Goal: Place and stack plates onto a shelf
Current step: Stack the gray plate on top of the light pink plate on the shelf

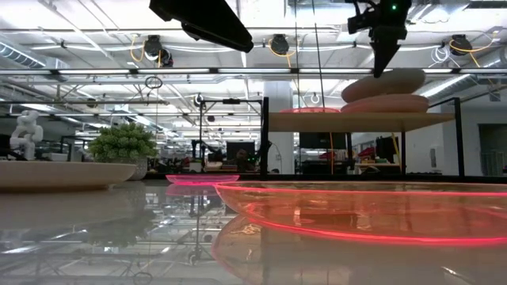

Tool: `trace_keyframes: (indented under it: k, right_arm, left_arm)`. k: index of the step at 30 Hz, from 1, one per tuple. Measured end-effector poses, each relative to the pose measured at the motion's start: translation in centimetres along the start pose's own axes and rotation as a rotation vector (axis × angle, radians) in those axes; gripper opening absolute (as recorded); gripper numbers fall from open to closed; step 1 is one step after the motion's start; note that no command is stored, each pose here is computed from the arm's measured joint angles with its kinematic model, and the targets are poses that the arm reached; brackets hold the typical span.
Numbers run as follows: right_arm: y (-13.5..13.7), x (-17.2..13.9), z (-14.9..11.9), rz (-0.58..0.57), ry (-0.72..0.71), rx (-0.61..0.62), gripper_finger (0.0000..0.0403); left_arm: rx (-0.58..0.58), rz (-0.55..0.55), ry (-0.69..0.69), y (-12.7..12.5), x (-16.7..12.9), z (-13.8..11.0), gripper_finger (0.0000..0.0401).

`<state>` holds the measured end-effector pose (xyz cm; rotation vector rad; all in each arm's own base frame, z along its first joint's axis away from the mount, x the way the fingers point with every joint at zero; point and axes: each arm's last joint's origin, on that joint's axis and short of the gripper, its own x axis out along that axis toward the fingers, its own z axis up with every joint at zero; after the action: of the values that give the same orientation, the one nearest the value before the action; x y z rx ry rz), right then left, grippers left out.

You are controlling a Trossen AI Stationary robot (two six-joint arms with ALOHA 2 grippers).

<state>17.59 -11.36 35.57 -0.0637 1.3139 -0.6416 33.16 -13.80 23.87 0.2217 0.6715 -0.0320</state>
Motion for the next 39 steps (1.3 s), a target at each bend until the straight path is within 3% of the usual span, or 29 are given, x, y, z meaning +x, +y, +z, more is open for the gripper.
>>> trace_keyframes:
  k: [23, 39]
  right_arm:
    - [1.3, 2.6, -0.8, 0.031, 0.016, 0.077, 0.0002]
    - [1.0, 1.7, -1.0, 0.017, -0.067, 0.123, 0.0068]
  left_arm:
    - [0.015, 0.0, 0.006, 0.0, 0.0, -0.1, 0.012]
    - [0.01, 0.0, 0.007, 0.0, 0.0, -0.1, 0.012]
